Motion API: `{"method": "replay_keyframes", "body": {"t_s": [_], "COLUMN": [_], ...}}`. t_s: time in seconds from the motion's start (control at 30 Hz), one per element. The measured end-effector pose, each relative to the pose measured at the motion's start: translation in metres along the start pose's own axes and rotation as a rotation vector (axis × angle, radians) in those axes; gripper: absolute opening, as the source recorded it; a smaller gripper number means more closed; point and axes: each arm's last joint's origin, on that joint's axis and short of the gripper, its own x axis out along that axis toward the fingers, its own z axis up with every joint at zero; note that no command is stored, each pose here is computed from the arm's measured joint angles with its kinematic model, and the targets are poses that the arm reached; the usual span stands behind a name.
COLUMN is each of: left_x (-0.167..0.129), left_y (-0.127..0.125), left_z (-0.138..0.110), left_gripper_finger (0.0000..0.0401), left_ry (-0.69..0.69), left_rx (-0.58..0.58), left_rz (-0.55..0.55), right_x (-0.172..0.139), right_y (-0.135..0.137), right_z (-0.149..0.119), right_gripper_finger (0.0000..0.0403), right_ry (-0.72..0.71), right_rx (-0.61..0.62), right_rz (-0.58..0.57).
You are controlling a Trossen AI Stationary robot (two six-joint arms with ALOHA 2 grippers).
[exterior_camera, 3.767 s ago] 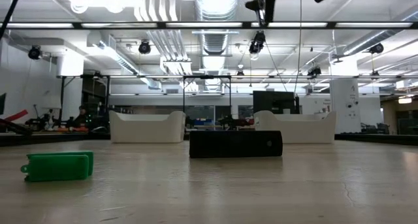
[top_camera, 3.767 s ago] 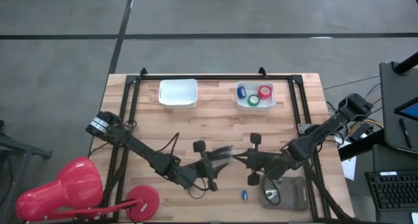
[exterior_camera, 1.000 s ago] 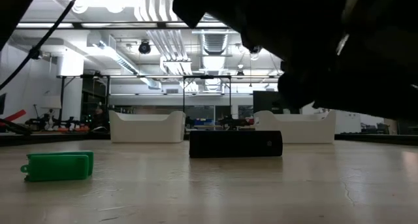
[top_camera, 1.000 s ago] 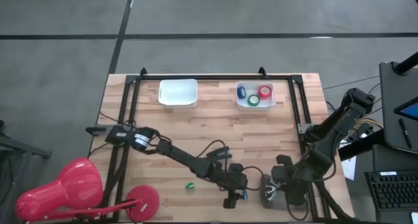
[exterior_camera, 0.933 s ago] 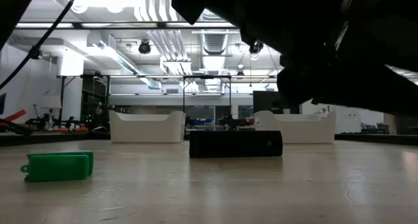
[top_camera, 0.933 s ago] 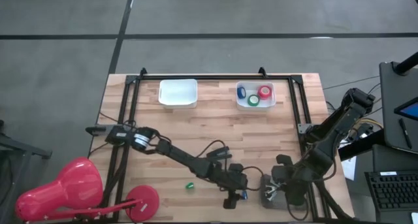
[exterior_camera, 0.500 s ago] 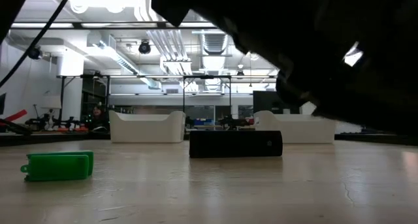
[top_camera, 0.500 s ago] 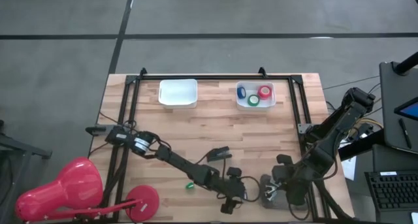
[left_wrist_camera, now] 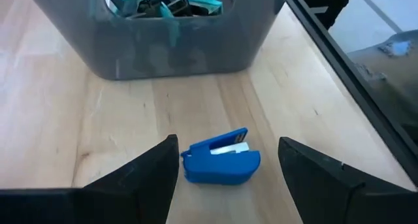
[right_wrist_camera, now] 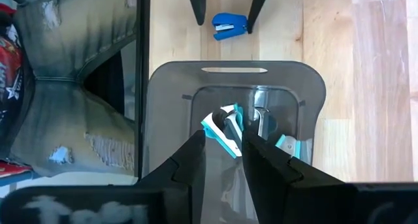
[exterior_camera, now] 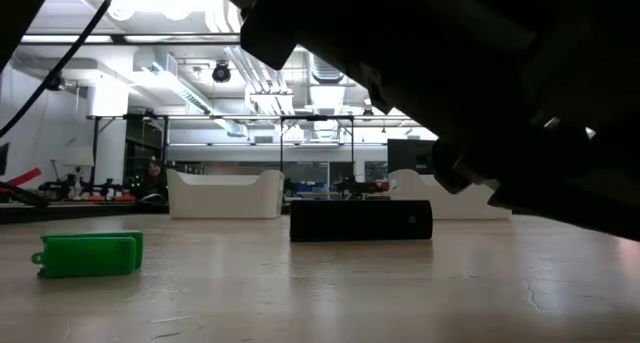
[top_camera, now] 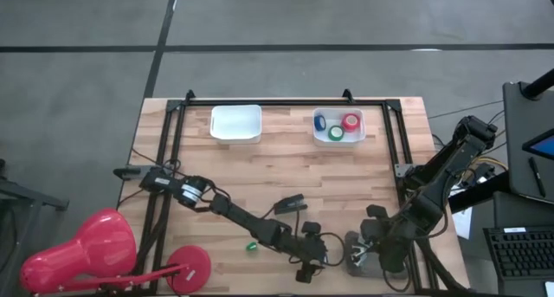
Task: Pick and place Stapler, Stapler remover, tape
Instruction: Put the blue stapler into the left white bin
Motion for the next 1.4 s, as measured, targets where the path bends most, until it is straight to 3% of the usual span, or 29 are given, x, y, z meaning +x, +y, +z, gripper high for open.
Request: {"method": "replay_keyframes", "body": {"t_s": [0.63,0.9,1.23,1.4], "left_x": [0.007,0.009,0.01,0.01], "left_y": [0.003,0.006,0.009,0.009], "left_z": [-0.011,-0.013,-0.013,-0.013], "left_gripper_finger": [0.0259,0.0257,0.0188,0.018], "left_ry": [-0.003,-0.004,-0.008,-0.007], "left_rx": [0.036,0.015,0.003,0.003], "left_rz": [0.053,0.065,0.075,0.075], "right_x": [0.0,0.0,0.0,0.0], "right_y": [0.0,0.0,0.0,-0.001], "right_z": [0.0,0.0,0.0,0.0], "right_gripper_finger": [0.0068,0.0075,0.0068,0.0064], "right_ry": [-0.004,-0.004,-0.003,-0.024], "right_rx": [-0.007,-0.007,-0.014,-0.035], "right_rz": [-0.001,-0.002,-0.002,-0.019]}}
